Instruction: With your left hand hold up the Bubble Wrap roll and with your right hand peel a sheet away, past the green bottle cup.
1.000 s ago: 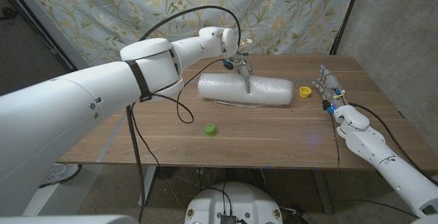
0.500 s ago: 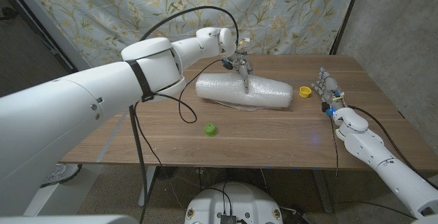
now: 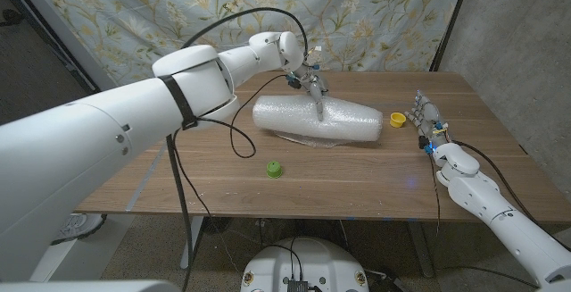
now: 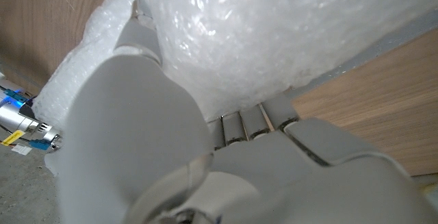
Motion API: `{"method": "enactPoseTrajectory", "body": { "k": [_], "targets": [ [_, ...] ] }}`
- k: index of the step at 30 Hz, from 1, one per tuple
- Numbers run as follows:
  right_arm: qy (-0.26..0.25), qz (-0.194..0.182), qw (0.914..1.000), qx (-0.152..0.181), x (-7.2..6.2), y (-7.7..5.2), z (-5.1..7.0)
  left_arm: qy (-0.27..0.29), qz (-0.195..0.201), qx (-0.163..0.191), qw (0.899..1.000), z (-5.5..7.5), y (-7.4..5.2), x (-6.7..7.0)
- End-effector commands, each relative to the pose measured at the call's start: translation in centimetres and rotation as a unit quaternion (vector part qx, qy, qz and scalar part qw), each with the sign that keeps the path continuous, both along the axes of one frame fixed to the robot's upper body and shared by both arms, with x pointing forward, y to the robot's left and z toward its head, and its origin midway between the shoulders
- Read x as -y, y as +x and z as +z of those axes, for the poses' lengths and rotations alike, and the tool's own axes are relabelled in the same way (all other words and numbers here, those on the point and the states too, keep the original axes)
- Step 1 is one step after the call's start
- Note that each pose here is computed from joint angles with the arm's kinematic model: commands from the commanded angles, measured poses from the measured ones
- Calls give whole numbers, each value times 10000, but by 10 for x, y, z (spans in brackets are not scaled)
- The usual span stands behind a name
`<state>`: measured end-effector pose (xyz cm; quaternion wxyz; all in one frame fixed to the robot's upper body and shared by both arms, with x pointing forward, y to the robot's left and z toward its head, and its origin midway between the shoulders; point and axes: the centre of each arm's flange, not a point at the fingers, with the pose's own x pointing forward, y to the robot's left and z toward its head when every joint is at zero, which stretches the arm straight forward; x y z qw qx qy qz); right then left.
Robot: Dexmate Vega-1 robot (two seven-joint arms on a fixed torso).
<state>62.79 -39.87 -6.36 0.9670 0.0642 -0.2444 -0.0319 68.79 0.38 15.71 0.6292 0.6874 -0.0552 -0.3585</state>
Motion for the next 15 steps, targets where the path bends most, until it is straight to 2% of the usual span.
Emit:
{"method": "enactPoseTrajectory", "body": {
  "k": [1, 11, 15],
  "targets": [
    [-197, 92, 9997, 78, -6, -2, 12, 32, -164, -547, 9984, 4, -9, -14],
    [-334, 174, 9992, 126, -13, -2, 21, -129, -15, -758, 9970, 6, -13, -31],
    [-375, 212, 9990, 136, -16, -2, 23, -148, 69, -743, 9971, 7, -14, -37]
  ]
}}
